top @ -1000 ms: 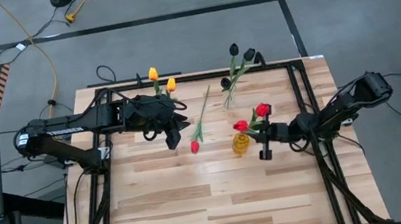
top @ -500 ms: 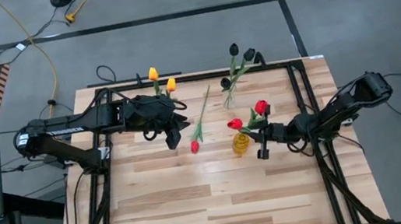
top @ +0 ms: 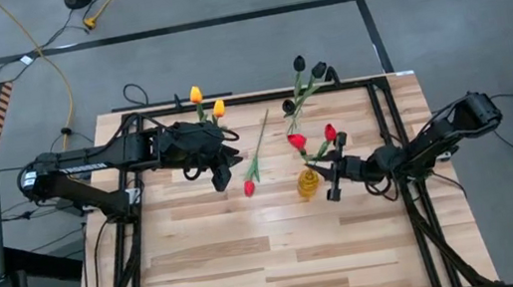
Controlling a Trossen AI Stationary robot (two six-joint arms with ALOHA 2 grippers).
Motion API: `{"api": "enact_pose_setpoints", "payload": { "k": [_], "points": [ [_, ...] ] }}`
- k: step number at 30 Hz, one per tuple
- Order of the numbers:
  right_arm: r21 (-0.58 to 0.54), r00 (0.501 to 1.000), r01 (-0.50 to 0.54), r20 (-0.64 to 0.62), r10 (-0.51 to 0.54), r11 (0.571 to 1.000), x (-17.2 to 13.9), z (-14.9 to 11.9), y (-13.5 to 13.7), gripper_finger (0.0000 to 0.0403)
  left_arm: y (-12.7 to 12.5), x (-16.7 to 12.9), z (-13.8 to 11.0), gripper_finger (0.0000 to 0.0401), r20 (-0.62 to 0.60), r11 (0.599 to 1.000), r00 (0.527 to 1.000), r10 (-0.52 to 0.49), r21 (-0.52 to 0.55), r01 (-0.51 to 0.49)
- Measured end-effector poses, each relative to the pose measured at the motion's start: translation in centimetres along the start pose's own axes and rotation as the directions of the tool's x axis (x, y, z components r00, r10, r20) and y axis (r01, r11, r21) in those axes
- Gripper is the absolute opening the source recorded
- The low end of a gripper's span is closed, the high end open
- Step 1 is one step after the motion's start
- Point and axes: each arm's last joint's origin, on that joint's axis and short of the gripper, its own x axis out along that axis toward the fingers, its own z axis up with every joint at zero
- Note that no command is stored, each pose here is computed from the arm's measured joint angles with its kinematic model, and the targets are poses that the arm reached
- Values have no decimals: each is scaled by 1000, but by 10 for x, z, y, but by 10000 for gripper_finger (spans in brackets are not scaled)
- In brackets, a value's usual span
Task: Sort flowers into vase by color
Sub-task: Put the right red tulip into the yellow vase, then put the red tulip into the yellow vase
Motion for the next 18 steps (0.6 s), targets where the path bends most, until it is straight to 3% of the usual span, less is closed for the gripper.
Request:
{"api": "enact_pose_setpoints", "payload": {
  "k": [18],
  "points": [
    [-28,995,18,-100,-20,999,-4,-6,8,203,0,0,0,96,0,999,1000,0,-48,0]
  ]
}}
